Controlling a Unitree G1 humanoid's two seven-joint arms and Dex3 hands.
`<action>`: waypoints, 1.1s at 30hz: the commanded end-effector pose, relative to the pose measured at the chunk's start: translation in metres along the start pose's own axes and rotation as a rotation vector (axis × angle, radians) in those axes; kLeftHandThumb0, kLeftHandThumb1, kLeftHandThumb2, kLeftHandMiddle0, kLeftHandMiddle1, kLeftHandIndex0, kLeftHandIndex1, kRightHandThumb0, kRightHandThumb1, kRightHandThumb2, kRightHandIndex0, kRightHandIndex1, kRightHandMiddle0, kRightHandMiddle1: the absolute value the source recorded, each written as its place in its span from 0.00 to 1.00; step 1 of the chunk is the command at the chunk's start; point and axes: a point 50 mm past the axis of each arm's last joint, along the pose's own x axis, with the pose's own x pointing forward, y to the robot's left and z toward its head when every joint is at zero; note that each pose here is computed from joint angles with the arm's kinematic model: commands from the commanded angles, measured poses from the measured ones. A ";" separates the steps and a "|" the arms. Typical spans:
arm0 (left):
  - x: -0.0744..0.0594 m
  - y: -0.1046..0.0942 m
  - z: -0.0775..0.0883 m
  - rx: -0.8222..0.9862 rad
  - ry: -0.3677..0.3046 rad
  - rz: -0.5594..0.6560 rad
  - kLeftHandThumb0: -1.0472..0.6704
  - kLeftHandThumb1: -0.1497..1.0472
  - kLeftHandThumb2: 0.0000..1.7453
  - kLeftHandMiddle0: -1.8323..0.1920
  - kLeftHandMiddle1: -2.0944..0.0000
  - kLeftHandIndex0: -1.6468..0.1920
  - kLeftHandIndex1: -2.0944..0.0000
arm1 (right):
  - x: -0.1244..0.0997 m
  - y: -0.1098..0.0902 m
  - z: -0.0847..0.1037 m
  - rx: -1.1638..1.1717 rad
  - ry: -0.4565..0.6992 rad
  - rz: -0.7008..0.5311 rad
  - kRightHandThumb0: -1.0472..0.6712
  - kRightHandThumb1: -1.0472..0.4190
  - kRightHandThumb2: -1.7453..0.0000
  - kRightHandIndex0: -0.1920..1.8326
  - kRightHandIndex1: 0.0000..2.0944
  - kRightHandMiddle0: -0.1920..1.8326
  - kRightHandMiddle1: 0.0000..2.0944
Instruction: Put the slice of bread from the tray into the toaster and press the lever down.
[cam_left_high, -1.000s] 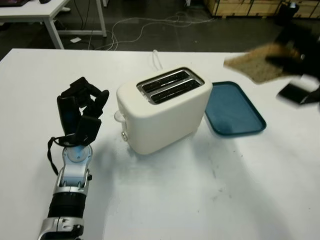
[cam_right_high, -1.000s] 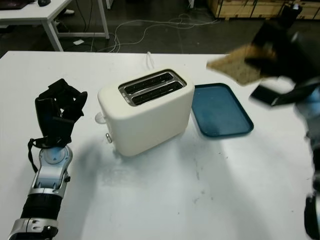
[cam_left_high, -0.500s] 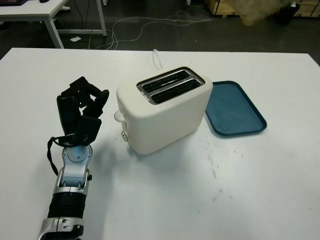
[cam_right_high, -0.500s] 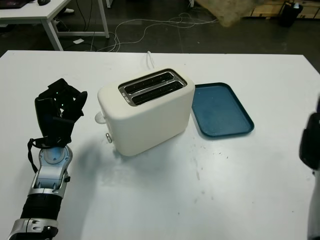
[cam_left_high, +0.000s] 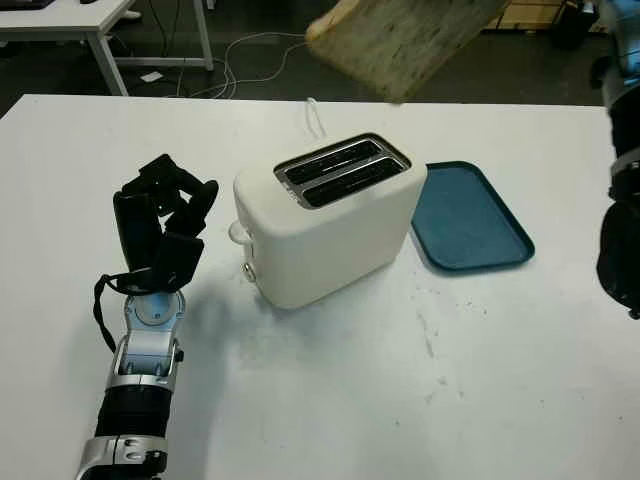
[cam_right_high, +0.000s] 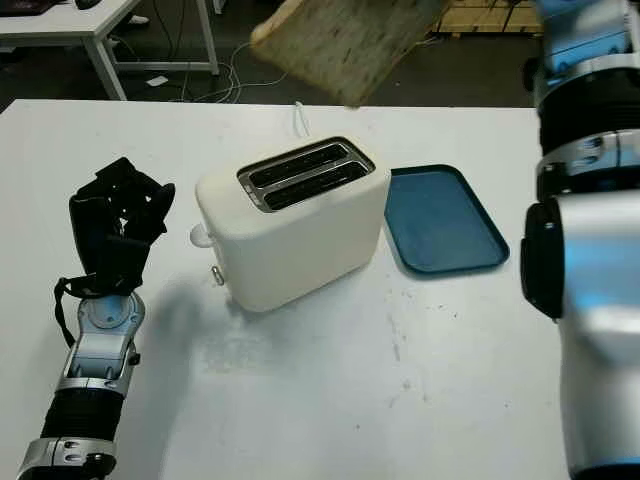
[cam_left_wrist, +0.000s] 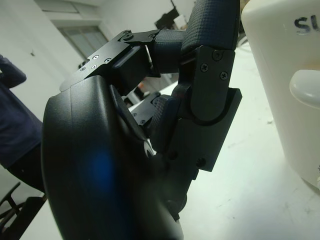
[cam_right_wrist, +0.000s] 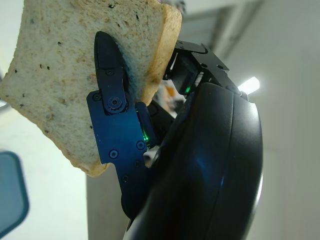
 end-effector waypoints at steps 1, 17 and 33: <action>-0.002 0.001 -0.001 0.003 0.007 0.009 0.04 0.89 0.11 0.34 0.21 0.39 0.29 | 0.001 0.007 -0.004 0.026 0.011 0.035 0.33 0.09 0.82 0.64 0.83 0.52 0.83; -0.002 0.000 -0.001 -0.006 0.011 0.008 0.04 0.89 0.11 0.34 0.21 0.38 0.30 | -0.003 0.033 -0.023 0.030 0.097 0.164 0.33 0.09 0.78 0.59 0.83 0.48 0.83; -0.002 0.000 0.000 0.004 0.002 0.003 0.05 0.89 0.11 0.34 0.21 0.39 0.30 | 0.002 0.050 -0.030 0.041 0.128 0.240 0.31 0.09 0.78 0.62 0.83 0.50 0.83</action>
